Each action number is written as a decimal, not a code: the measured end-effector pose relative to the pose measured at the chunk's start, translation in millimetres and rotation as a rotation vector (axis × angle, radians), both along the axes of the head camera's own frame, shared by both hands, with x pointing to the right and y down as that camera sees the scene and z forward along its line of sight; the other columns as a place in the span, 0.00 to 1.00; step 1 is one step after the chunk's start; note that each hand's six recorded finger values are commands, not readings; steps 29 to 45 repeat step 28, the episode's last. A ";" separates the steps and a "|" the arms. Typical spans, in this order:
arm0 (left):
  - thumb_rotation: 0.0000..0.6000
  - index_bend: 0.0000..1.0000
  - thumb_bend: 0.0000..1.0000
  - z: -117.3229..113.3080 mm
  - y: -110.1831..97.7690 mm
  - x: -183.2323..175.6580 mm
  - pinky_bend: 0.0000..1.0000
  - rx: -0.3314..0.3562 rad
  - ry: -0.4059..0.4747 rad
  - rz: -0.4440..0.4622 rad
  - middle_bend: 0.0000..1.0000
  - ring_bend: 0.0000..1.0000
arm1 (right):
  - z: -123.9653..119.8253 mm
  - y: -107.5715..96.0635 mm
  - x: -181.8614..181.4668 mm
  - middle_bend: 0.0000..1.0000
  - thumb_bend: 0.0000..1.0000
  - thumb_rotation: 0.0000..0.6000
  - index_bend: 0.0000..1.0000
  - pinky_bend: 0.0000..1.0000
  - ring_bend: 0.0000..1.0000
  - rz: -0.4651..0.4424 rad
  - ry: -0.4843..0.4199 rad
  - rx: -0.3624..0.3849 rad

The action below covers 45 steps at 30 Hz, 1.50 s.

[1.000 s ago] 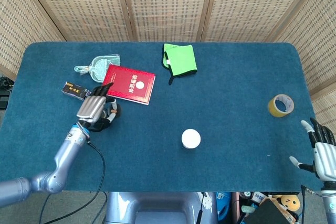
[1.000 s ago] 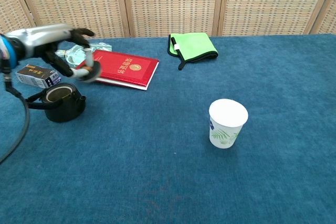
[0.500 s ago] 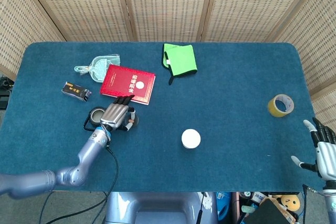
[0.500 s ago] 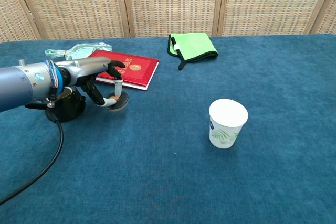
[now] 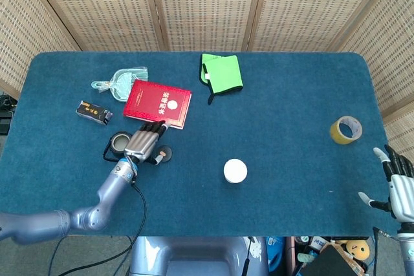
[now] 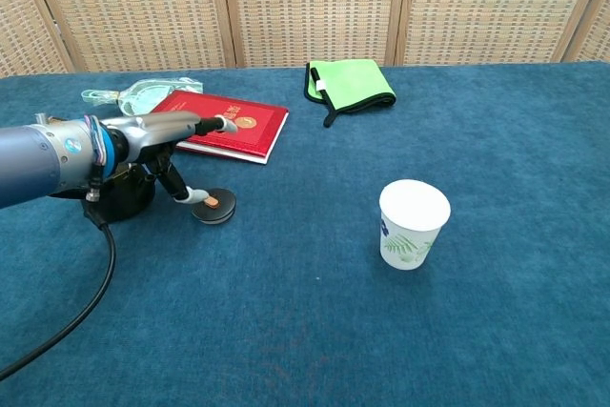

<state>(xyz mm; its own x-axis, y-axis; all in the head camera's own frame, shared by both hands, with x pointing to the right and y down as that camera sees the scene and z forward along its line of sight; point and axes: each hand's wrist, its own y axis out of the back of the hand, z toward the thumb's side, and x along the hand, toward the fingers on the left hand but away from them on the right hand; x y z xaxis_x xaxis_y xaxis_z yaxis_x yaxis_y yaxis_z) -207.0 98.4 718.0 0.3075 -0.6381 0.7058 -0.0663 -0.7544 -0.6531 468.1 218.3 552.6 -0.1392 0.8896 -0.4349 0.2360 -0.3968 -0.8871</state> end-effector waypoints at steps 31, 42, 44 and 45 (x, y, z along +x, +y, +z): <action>1.00 0.00 0.18 -122.9 77.0 -250.3 0.00 0.286 -0.081 -0.328 0.00 0.00 | -5.7 4.0 -6.7 0.00 0.00 1.00 0.00 0.00 0.00 -0.021 0.010 0.019; 1.00 0.00 0.18 -122.9 77.0 -250.3 0.00 0.286 -0.081 -0.328 0.00 0.00 | -5.7 4.0 -6.7 0.00 0.00 1.00 0.00 0.00 0.00 -0.021 0.010 0.019; 1.00 0.00 0.18 -122.9 77.0 -250.3 0.00 0.286 -0.081 -0.328 0.00 0.00 | -5.7 4.0 -6.7 0.00 0.00 1.00 0.00 0.00 0.00 -0.021 0.010 0.019; 1.00 0.00 0.18 -122.9 77.0 -250.3 0.00 0.286 -0.081 -0.328 0.00 0.00 | -5.7 4.0 -6.7 0.00 0.00 1.00 0.00 0.00 0.00 -0.021 0.010 0.019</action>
